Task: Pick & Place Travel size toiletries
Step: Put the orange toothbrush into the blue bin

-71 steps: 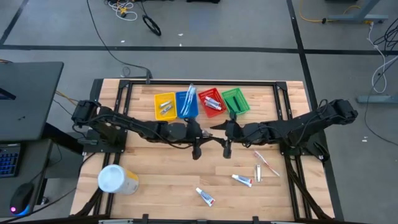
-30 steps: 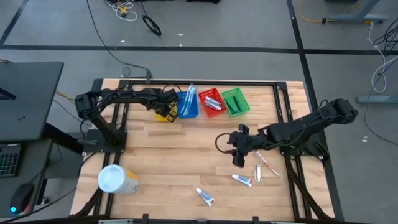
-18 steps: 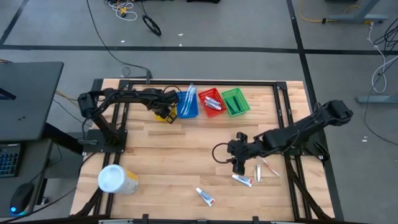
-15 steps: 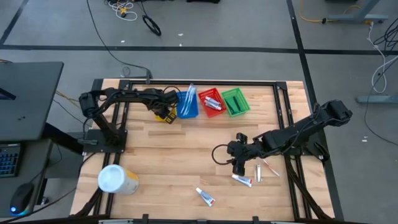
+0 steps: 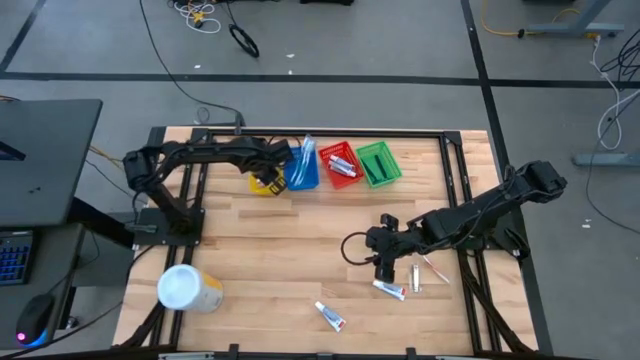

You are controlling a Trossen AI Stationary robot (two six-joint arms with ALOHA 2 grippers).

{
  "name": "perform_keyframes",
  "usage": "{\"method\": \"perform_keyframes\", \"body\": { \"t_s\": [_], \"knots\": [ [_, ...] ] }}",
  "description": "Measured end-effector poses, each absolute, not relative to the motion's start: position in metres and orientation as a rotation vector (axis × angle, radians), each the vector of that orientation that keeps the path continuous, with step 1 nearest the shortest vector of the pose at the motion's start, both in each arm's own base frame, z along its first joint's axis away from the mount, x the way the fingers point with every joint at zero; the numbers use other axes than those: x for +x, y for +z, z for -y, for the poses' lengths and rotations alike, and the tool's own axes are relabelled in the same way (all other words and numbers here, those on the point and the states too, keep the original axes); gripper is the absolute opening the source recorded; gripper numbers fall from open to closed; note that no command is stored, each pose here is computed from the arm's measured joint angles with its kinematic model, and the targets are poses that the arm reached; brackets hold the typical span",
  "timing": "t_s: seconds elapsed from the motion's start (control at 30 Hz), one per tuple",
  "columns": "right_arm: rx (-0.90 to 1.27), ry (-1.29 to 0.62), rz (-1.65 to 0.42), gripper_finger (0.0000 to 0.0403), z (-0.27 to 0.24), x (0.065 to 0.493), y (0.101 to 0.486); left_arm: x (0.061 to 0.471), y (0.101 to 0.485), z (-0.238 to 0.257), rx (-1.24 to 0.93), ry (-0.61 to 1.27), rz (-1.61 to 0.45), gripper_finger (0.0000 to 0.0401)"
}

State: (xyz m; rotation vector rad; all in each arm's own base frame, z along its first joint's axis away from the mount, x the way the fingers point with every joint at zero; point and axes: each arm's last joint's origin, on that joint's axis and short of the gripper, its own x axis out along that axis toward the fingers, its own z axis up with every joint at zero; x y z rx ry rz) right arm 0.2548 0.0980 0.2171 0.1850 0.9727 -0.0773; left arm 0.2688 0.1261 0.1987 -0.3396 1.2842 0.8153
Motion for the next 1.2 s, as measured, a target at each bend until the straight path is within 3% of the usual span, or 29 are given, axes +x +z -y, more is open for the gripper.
{"method": "perform_keyframes", "body": {
  "t_s": [0.37, 0.7, 1.2],
  "knots": [
    [0.376, -0.125, -1.104, 0.0202, -0.101, 0.245, 0.212, 0.287, 0.262, -0.038, -0.033, 0.434, -1.017, 0.0094],
    [0.327, -0.126, -1.083, 0.0202, -0.125, 0.236, 0.209, 0.299, 0.268, 0.044, 0.102, 0.111, -0.864, 0.0094],
    [0.290, -0.054, -1.083, 0.0202, -0.149, 0.232, 0.200, 0.296, 0.273, 0.095, 0.083, -0.029, -0.734, 0.0094]
  ]
}}
